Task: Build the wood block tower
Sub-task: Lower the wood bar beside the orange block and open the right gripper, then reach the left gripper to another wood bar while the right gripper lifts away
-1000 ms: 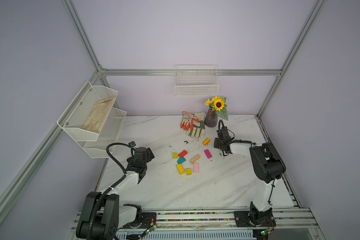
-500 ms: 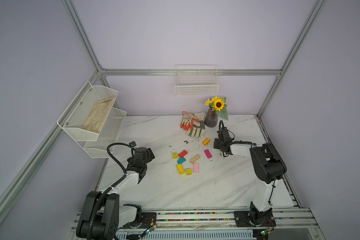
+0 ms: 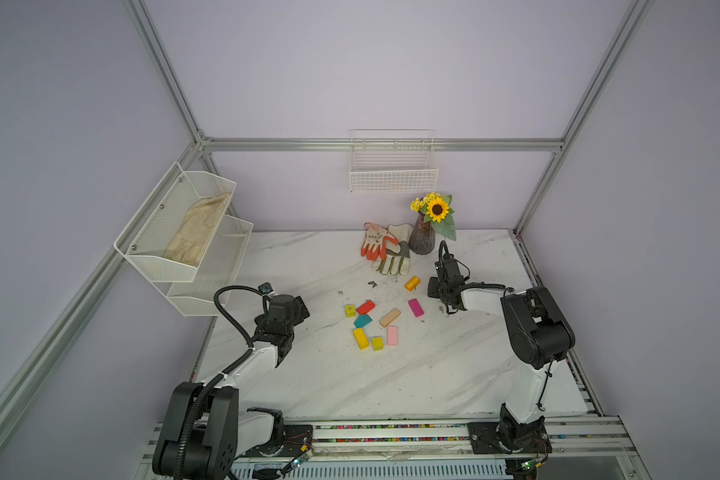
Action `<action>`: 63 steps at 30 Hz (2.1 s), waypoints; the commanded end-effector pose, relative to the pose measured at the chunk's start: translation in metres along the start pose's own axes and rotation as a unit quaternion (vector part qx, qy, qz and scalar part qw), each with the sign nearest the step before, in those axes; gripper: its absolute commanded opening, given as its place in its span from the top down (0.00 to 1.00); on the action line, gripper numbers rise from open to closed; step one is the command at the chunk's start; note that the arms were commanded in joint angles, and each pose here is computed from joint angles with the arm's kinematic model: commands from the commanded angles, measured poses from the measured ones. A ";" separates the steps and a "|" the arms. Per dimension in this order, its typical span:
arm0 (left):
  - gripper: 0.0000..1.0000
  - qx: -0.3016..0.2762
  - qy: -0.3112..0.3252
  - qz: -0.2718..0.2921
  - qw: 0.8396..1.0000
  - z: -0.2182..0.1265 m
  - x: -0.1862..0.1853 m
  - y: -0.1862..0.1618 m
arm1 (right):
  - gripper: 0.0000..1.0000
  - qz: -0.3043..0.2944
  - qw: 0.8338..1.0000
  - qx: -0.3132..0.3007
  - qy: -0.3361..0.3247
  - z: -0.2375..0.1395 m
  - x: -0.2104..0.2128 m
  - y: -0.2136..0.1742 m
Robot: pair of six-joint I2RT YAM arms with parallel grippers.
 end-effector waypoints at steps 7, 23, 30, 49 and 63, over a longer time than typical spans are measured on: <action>0.00 -0.038 -0.022 -0.007 0.999 -0.004 -0.017 0.036 | 0.54 -0.001 1.000 -0.010 0.014 -0.003 0.005 0.008; 0.00 -0.057 -0.080 0.004 0.995 -0.018 -0.020 0.036 | 0.43 0.062 0.987 -0.146 0.022 -0.079 -0.020 0.015; 0.00 -0.139 -0.243 0.010 0.960 -0.056 -0.032 0.034 | 0.42 0.100 0.975 -0.201 0.002 -0.108 -0.037 0.013; 0.07 0.033 -0.364 0.284 0.886 -0.064 -0.188 -0.031 | 0.40 0.106 0.973 -0.206 0.003 -0.110 -0.039 0.011; 0.30 0.102 -0.329 0.419 0.840 -0.062 -0.270 -0.090 | 0.42 0.101 0.975 -0.199 0.004 -0.106 -0.036 0.012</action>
Point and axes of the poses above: each gripper's point midway between its finger pads, its own z axis out along the fingers, its own x axis along the line the jaws close on, y = z × x, the point moved 8 cm from there along -z, back along the fingers
